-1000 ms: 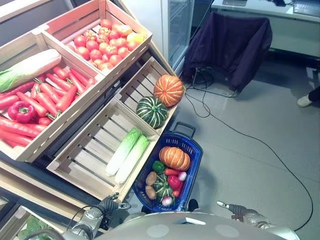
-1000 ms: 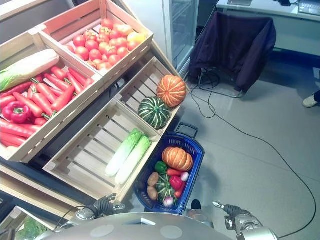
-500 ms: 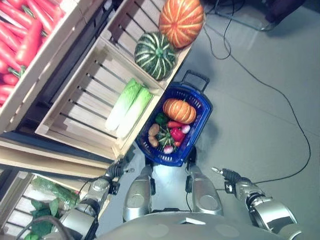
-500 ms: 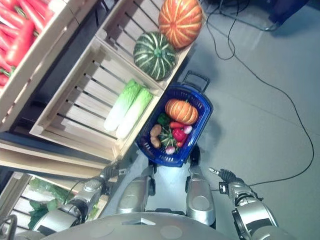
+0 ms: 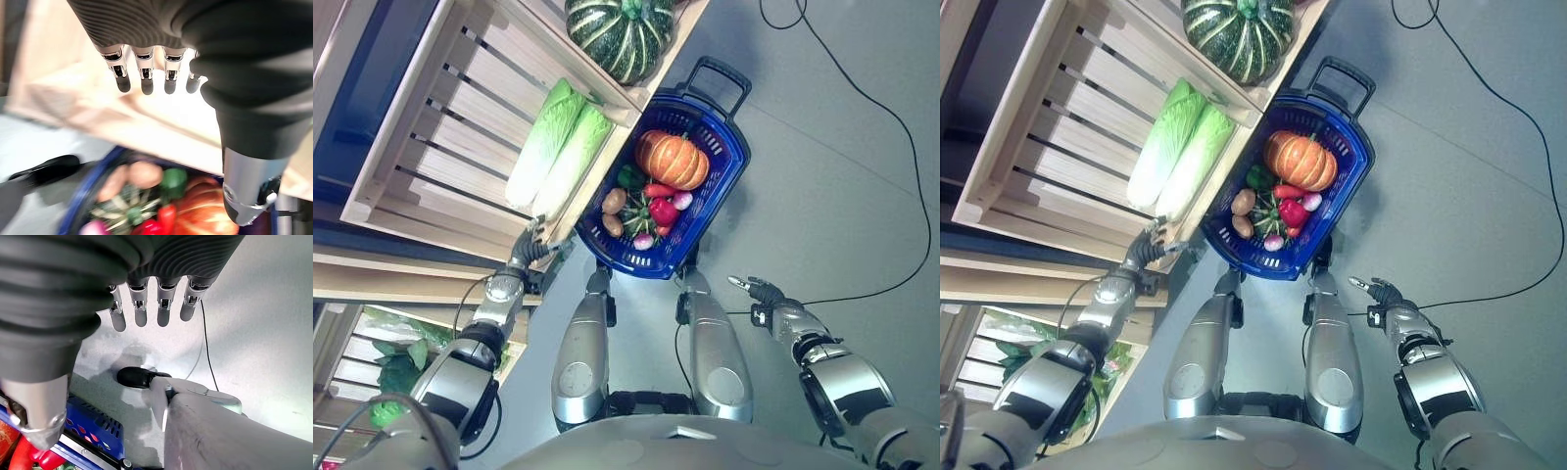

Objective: Pick up fruits and vegetables into the basket

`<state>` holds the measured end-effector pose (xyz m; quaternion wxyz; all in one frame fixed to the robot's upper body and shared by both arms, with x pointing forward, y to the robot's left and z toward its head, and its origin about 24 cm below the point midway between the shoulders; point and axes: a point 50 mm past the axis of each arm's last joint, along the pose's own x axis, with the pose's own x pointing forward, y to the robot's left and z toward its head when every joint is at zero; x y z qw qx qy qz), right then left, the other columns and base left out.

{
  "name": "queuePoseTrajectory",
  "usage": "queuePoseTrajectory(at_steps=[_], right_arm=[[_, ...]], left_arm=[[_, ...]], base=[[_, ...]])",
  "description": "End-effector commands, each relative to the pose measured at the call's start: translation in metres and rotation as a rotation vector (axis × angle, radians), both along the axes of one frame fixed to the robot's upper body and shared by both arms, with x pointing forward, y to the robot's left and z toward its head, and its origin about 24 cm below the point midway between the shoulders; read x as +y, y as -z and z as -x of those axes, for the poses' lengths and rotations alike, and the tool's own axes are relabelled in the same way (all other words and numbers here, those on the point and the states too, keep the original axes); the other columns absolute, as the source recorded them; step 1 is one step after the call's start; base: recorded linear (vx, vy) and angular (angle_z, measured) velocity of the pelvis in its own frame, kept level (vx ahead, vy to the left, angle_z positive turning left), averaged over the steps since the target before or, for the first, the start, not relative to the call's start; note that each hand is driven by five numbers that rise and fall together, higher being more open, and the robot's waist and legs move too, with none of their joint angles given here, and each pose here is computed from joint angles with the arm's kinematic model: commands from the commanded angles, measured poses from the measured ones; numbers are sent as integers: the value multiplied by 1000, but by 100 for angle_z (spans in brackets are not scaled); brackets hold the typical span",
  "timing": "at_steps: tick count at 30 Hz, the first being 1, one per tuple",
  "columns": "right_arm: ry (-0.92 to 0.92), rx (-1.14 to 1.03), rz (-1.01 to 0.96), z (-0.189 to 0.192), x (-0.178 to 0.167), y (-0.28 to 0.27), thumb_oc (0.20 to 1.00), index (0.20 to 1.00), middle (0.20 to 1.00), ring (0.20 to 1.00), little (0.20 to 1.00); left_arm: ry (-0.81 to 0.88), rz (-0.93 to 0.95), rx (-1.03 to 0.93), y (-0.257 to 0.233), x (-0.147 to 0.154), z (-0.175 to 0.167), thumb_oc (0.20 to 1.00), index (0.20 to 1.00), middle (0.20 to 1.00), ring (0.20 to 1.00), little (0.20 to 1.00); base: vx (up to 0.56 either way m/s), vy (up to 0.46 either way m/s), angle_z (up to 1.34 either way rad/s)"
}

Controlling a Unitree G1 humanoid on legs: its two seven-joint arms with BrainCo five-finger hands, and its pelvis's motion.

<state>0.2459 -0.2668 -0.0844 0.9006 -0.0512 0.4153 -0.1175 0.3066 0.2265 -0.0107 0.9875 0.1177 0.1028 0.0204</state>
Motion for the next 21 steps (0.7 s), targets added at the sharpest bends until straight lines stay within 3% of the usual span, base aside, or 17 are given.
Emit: queuePoseTrajectory(at_steps=[1,5,6,12,21], right_arm=[[24,29,23,12,-9,4,1000,1000,1000,1000,1000],[22,16,30,7,-10,1,1000,1000,1000,1000,1000],[20,11,30,3,-8,-1,1000,1000,1000,1000,1000],[8,1,17,0,-2,-1,1000,1000,1000,1000,1000],[-27,-15,10,-11,5,-7,1000,1000,1000,1000,1000]], left_arm=[[-94,-68,-174,-25,11,-5,1000,1000,1000,1000,1000],[-164,-153,-304,-50,14,-14,1000,1000,1000,1000,1000],[-235,-272,-405,-70,17,-22,1000,1000,1000,1000,1000],[-351,-490,-556,-106,22,-35,1000,1000,1000,1000,1000],[-515,-759,-589,-138,46,-49,1000,1000,1000,1000,1000]], base=[[-58,18,-4],[-59,15,-3],[-37,-2,-5],[-17,-19,1],[-2,-4,1]])
